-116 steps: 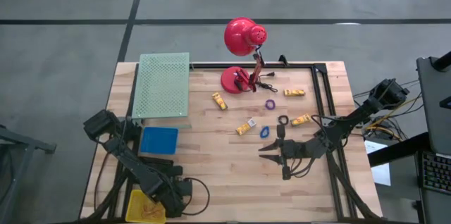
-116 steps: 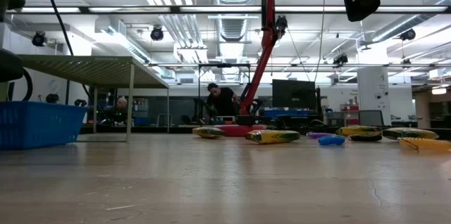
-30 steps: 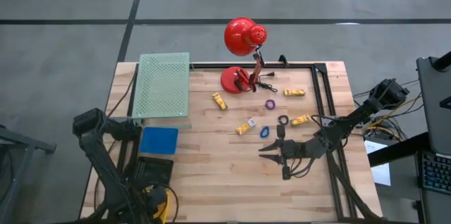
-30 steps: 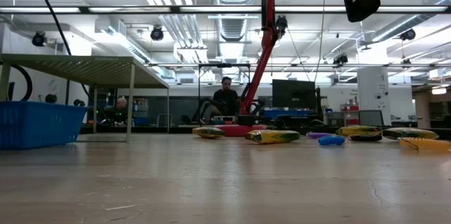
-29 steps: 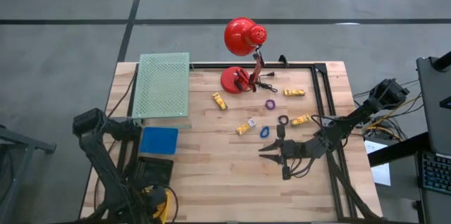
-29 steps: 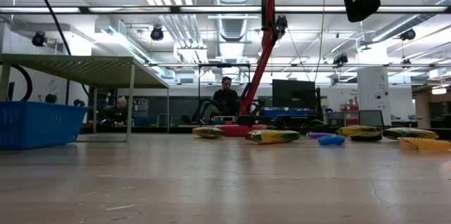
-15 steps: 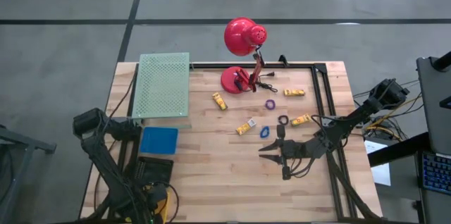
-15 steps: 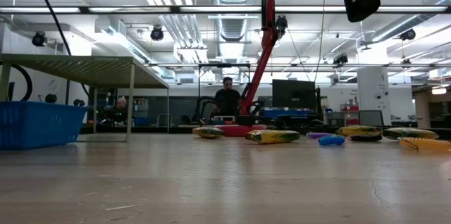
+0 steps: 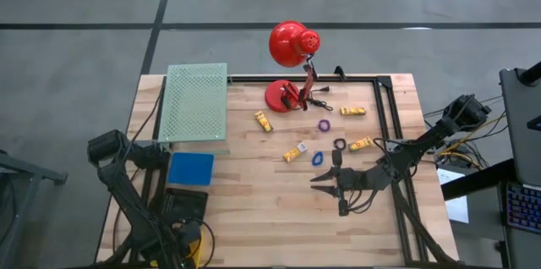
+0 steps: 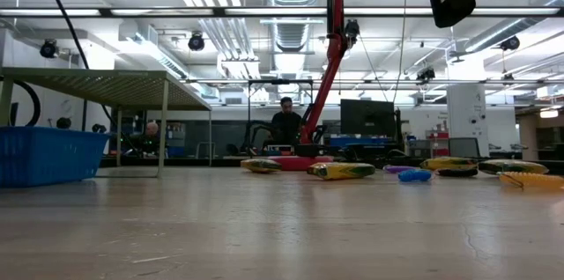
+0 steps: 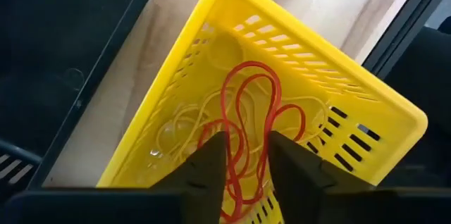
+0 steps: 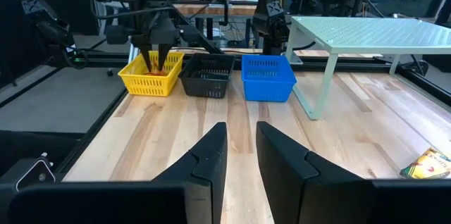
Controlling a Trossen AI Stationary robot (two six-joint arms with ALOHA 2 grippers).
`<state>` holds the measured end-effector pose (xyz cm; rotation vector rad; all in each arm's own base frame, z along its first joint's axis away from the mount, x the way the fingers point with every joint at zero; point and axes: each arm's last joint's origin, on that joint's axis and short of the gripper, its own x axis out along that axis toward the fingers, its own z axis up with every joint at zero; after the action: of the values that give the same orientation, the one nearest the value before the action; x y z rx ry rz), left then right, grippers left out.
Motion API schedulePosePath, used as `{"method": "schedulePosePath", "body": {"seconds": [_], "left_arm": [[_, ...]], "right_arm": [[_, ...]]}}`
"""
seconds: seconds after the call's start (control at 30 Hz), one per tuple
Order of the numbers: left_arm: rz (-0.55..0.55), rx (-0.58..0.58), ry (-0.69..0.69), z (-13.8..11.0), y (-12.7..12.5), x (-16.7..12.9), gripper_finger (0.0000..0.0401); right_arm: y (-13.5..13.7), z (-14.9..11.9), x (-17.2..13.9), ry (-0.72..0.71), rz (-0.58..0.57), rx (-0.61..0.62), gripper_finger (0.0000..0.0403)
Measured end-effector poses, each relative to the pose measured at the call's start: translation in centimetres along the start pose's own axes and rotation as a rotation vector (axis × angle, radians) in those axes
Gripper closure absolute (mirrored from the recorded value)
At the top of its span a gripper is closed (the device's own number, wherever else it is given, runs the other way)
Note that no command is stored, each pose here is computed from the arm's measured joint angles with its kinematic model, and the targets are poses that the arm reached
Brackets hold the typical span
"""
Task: Pick & Place Office Desk Supplies
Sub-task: Put the red rubber band into the yellow bin
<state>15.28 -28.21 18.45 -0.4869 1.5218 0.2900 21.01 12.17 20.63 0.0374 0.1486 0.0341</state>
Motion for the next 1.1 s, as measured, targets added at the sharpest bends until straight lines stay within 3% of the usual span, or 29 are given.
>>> {"method": "schedulePosePath", "body": {"seconds": [0.37,0.73,0.9,1.1], "left_arm": [[-0.034,0.000,0.000,0.0,-0.1,-0.6,0.0241],[-0.062,0.004,0.000,0.0,-0.2,-0.9,0.0237],[-0.170,0.067,-0.005,0.0,-1.2,-1.1,0.0237],[-0.160,0.082,-0.006,0.0,-1.1,-1.0,0.0237]], "right_arm": [[0.0,0.0,0.0,0.000,0.000,0.000,0.0328],[0.0,0.0,0.0,0.000,0.000,0.000,0.0319],[0.0,0.0,0.0,0.000,0.000,0.000,0.0328],[0.0,0.0,0.0,0.000,0.000,0.000,0.0335]]}}
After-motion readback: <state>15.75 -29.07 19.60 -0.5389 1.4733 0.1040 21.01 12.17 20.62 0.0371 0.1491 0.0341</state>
